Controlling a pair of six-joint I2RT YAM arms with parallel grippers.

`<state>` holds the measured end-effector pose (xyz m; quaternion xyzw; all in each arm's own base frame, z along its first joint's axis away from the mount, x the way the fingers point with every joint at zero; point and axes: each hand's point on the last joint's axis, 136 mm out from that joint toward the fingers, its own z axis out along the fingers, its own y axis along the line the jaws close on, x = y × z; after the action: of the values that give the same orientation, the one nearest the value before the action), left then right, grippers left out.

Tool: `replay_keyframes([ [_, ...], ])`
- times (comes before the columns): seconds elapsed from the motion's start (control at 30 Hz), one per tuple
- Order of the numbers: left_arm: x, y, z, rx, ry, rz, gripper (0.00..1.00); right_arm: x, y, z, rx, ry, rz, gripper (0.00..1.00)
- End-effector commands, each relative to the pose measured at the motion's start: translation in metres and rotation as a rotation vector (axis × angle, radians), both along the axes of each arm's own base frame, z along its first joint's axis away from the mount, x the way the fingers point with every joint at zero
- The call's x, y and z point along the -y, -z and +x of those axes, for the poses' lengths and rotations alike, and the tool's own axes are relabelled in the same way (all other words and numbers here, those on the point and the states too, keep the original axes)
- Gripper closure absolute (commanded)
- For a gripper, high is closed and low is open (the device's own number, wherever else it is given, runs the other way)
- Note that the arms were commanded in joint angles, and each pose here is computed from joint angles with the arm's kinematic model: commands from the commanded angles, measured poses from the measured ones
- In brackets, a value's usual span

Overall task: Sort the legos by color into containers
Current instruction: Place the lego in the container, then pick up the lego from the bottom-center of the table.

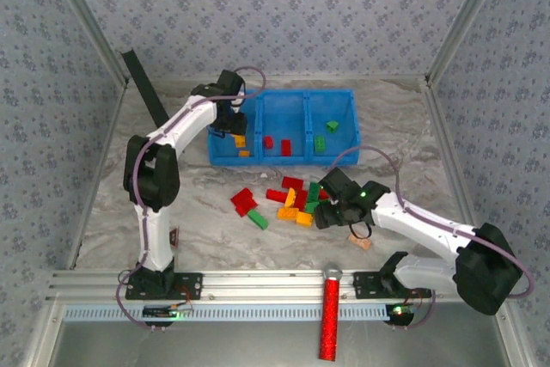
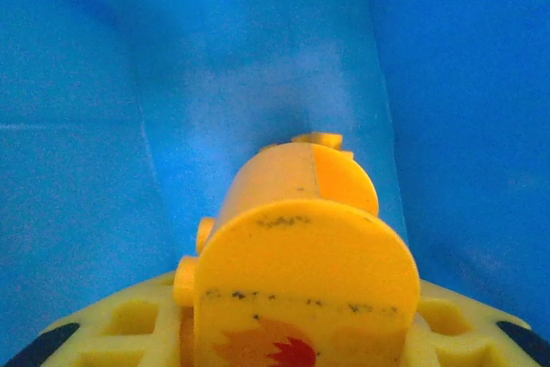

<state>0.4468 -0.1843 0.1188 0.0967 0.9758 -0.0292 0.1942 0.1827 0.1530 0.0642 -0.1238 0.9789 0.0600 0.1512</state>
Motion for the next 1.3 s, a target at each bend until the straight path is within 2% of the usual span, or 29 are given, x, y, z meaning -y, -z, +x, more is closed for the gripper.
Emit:
replay_keyframes([
  [0.0, -0.001, -0.006, 0.003, 0.000, 0.003, 0.013, 0.69, 0.007, 0.000, -0.001, 0.004, 0.023, -0.024, 0.22],
  [0.13, -0.003, -0.007, 0.001, -0.004, 0.009, 0.016, 0.64, 0.005, 0.002, 0.004, 0.011, 0.015, -0.030, 0.23],
  [0.37, -0.001, -0.011, -0.001, -0.001, 0.017, -0.012, 0.55, 0.004, 0.013, 0.012, -0.008, -0.009, -0.061, 0.29],
  [0.6, 0.004, -0.028, 0.000, 0.006, 0.021, -0.114, 0.50, 0.002, 0.021, 0.022, -0.011, -0.017, -0.062, 0.27],
  [0.87, 0.001, -0.045, 0.001, 0.020, 0.023, -0.152, 0.43, -0.006, 0.032, 0.027, -0.030, -0.022, -0.054, 0.27],
  [1.1, 0.004, -0.062, -0.002, 0.043, 0.033, -0.190, 0.43, -0.006, 0.039, 0.023, -0.054, -0.020, -0.049, 0.39],
  [1.27, 0.004, -0.092, -0.005, 0.094, 0.044, -0.217, 0.42, -0.004, 0.042, 0.018, -0.071, -0.007, -0.047, 0.54],
])
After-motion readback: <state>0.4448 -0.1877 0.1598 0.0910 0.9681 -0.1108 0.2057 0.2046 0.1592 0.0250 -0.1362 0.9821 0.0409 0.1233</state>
